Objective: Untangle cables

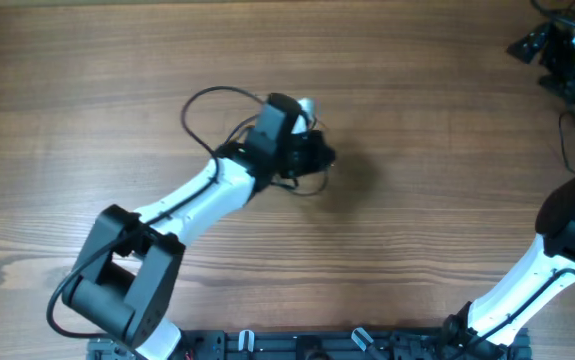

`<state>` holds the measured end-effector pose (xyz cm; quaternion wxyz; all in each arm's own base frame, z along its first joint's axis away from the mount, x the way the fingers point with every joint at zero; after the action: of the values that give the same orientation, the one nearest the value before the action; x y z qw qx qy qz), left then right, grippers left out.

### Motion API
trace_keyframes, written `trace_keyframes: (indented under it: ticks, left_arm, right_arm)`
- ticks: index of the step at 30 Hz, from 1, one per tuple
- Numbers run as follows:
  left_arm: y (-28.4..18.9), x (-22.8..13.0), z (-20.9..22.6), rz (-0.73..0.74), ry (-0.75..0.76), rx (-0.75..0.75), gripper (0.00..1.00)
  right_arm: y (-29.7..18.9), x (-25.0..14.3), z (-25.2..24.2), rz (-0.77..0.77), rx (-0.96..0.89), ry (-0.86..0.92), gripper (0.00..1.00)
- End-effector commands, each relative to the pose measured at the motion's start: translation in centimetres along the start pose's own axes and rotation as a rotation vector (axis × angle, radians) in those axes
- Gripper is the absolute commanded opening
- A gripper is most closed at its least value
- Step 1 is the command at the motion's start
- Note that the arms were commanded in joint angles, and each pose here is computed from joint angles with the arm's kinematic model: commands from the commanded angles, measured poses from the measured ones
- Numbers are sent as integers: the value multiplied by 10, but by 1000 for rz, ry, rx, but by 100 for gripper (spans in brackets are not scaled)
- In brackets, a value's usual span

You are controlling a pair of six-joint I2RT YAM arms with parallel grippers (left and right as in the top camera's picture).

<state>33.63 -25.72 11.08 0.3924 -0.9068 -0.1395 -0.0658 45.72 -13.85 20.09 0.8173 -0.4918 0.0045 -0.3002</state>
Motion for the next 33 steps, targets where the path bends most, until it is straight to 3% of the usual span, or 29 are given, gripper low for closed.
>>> trace_keyframes:
  ticks: [1, 4, 8, 10, 13, 18, 21, 24, 26, 28, 30, 33]
  left_arm:
    - [-37, 36, 28, -110, -80, 60, 7]
    - [-69, 63, 47, -201, -141, 72, 17]
    - [-95, 82, 81, -259, -238, 120, 41]
    - [-103, 80, 100, -253, -293, 171, 100]
    - [-109, 75, 118, -246, -347, 243, 100]
    - [-128, 64, 161, -312, -400, 556, 100]
    - [-132, 60, 168, -311, -407, 609, 100]
    - [-132, 58, 169, -303, -410, 616, 100]
    - [-138, 54, 176, -307, -415, 680, 100]
    - [-144, 51, 183, -334, -503, 708, 100]
    - [-149, 54, 190, -379, -606, 698, 100]
    - [-153, 58, 194, -422, -696, 675, 100]
  right_arm:
    - [29, -27, 49, 116, 94, -95, 100]
    - [57, -57, 88, 207, 101, -163, 100]
    - [96, -106, 131, 315, 62, -219, 100]
    - [117, -137, 148, 373, 27, -205, 100]
    - [141, -179, 166, 446, 23, -251, 100]
    - [166, -250, 195, 556, 36, -379, 100]
    - [173, -263, 213, 536, 80, -516, 100]
    - [180, -252, 222, 428, 89, -734, 100]
    - [170, -248, 235, 396, 187, -874, 100]
    - [153, -259, 257, 389, 427, -1107, 100]
    - [144, -271, 269, 392, 591, -1213, 100]
    - [144, -282, 272, 385, 642, -1319, 100]
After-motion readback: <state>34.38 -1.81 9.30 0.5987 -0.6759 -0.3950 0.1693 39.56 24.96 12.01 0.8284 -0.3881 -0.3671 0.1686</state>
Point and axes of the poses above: each gripper's point midway between its finger pads, its own y axis out along the fingers, its own z axis along the line the jaws close on, x = y × z, the point moved 4 cm from there along -y, back along the fingers, and after that the axes turned 1 degree about y, right-handed, at the moved point
